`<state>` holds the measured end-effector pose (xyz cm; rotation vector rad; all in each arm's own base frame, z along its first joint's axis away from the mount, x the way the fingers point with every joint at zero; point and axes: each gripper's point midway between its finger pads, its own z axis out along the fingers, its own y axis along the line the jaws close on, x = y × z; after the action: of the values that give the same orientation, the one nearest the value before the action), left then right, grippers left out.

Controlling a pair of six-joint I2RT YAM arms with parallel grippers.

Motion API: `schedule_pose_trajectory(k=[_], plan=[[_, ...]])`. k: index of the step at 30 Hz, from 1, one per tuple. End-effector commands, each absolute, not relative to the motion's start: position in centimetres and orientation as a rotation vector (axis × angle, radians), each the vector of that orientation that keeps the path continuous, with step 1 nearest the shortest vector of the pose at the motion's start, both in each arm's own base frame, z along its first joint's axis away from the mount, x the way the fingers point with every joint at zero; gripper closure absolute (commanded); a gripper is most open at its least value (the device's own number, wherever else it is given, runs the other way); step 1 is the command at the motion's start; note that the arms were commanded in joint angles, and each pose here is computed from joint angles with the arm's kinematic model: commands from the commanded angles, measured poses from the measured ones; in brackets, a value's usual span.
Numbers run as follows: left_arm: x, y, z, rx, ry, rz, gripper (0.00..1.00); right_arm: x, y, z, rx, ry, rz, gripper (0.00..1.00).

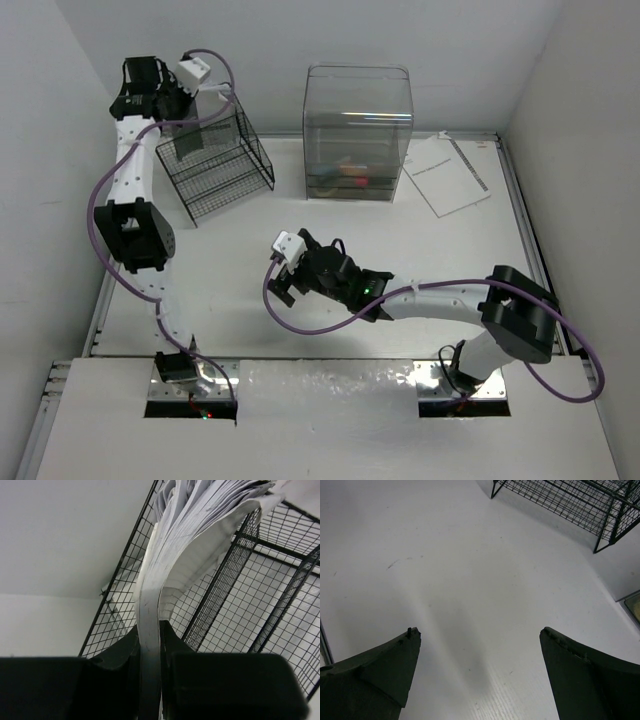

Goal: Organize the desk

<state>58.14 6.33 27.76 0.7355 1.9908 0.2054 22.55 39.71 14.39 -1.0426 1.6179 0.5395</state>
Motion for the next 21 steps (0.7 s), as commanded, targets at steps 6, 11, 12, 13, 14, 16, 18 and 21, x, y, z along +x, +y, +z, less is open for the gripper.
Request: schedule_pose_trajectory(k=[6, 11, 12, 13, 14, 16, 18, 21], plan=[[60.0, 9.1, 35.9, 0.522, 1.773, 0.364, 0.81, 22.5, 40.8, 15.4, -0.994, 1.597, 0.624, 0.01], [60.1, 10.2, 36.5, 0.453, 1.754, 0.418, 0.37, 22.2, 40.9, 15.0, -1.009, 1.602, 0.637, 0.01], [60.0, 10.3, 36.6, 0.434, 1.754, 0.42, 0.35, 22.1, 40.9, 14.8, -1.013, 1.605, 0.638, 0.01], [60.1, 10.4, 37.0, 0.422, 1.742, 0.426, 0.29, 22.1, 41.0, 14.9, -1.016, 1.603, 0.642, 0.01], [59.8, 11.0, 37.6, 0.383, 1.734, 0.436, 0.29, 22.1, 41.1, 14.8, -1.021, 1.604, 0.645, 0.01], [59.9, 11.7, 38.7, 0.327, 1.701, 0.459, 0.28, 22.0, 41.2, 14.8, -1.023, 1.605, 0.653, 0.01], [59.6, 13.1, 39.5, 0.225, 1.689, 0.505, 0.27, 21.9, 41.3, 14.7, -1.027, 1.606, 0.661, 0.01], [59.8, 14.5, 40.0, 0.144, 1.677, 0.556, 0.23, 21.7, 41.4, 14.6, -1.034, 1.609, 0.671, 0.01]])
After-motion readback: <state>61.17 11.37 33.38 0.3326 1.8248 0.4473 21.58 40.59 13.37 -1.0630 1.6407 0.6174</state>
